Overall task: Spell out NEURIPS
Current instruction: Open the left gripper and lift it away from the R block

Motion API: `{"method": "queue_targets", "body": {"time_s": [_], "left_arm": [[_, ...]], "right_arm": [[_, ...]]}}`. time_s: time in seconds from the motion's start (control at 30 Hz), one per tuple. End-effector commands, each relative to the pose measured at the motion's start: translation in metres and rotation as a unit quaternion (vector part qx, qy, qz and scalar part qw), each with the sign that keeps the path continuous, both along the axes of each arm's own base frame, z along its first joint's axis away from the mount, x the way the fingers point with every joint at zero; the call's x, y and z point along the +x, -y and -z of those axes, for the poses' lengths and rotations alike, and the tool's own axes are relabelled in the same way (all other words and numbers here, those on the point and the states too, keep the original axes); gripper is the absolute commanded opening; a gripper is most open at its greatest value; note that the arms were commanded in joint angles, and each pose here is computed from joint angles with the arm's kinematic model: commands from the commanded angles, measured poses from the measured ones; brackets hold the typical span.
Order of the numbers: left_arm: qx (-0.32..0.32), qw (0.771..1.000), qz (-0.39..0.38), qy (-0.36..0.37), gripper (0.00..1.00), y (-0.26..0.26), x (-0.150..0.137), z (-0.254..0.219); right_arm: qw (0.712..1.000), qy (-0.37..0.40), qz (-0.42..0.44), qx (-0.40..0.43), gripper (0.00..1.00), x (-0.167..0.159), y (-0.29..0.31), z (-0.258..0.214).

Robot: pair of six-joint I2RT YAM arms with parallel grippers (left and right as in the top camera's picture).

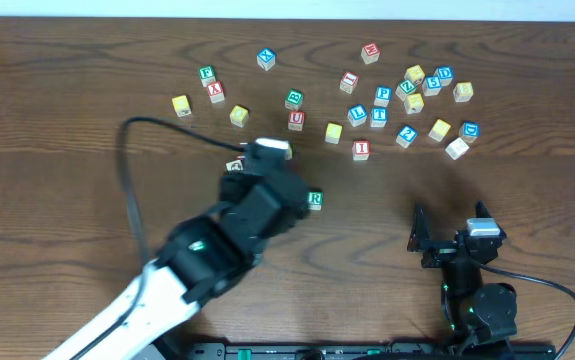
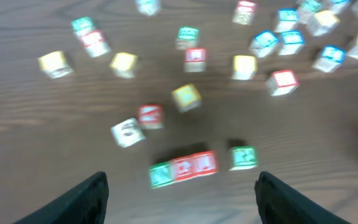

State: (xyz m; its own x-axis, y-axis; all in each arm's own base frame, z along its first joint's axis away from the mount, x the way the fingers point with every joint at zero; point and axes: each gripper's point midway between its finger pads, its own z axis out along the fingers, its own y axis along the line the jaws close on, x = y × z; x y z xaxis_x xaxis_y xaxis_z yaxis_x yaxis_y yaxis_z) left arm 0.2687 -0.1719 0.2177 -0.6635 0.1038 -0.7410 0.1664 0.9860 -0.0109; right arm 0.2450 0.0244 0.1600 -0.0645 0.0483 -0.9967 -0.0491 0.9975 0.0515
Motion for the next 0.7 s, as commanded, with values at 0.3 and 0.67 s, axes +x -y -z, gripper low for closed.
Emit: {"method": "queue_targets", "body": {"time_s": [0.3, 0.67], "left_arm": [[-0.089, 0.995, 0.028, 0.022, 0.75, -0.060, -0.013, -0.054], [-0.127, 0.992, -0.003, -0.017, 0.80, -0.091, -0.003, -0.040]], "right_arm": [[1.000, -0.002, 0.006, 0.006, 0.99, 0.000, 0.002, 0.001], [1.000, -0.002, 0.006, 0.006, 0.99, 0.000, 0.002, 0.001]]}}
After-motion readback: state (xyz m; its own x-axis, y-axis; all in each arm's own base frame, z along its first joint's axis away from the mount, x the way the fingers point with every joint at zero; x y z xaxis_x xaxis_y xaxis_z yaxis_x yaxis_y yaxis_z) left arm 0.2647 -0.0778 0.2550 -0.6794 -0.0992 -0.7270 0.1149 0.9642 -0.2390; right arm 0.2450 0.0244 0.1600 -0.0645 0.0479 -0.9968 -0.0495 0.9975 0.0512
